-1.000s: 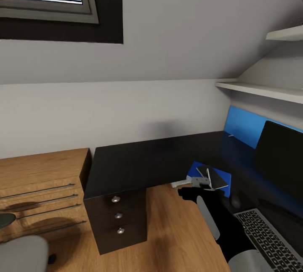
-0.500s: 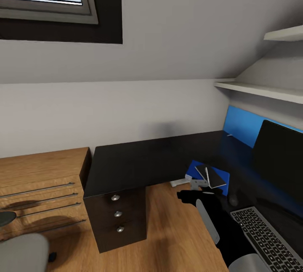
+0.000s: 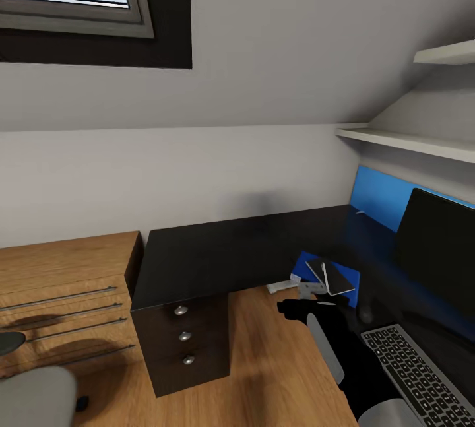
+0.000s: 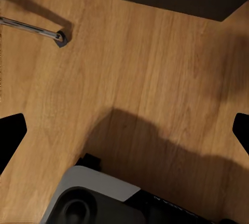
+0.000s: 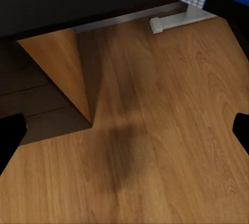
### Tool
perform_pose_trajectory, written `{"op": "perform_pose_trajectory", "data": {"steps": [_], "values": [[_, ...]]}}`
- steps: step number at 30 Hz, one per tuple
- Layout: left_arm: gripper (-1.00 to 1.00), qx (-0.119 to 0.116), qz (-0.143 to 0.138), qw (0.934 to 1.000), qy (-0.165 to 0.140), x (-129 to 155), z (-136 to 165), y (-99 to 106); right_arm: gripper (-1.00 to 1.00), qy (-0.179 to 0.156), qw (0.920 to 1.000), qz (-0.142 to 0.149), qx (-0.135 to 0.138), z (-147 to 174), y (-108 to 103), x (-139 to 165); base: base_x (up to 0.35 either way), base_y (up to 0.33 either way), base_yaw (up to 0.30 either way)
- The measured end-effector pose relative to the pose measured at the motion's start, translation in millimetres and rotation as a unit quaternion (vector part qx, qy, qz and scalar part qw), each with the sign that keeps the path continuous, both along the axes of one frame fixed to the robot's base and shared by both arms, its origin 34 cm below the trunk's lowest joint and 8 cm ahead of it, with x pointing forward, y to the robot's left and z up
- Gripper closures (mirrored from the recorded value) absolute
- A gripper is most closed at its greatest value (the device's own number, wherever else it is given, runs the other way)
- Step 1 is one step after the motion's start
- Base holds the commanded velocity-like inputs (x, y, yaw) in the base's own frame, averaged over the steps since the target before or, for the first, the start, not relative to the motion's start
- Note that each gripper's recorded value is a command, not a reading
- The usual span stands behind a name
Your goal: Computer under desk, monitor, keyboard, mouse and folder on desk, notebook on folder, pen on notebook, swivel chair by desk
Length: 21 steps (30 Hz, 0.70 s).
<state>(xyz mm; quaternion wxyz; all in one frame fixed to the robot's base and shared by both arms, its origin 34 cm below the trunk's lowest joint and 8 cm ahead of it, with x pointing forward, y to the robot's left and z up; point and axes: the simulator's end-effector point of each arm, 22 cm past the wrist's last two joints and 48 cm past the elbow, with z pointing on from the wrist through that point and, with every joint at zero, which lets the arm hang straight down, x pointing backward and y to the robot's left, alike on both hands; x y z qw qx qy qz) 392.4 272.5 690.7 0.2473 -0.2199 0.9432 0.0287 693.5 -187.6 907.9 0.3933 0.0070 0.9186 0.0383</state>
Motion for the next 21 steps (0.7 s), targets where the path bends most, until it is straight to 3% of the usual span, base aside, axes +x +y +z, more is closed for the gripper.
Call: {"op": "perform_pose_trajectory", "data": {"steps": [9,21], "values": [[-1.00,0.001,-0.001,1.0000,0.008,-5,-5,0,-1.00,0.010,0.9999,0.002,0.000,-10,2,-5,0.000,0.000,0.000],[-1.00,0.001,-0.002,0.9998,0.018,-11,-10,-1,-1.00,0.060,0.9981,-0.009,-0.008,-83,-6,-36,0.000,0.000,0.000]]}}
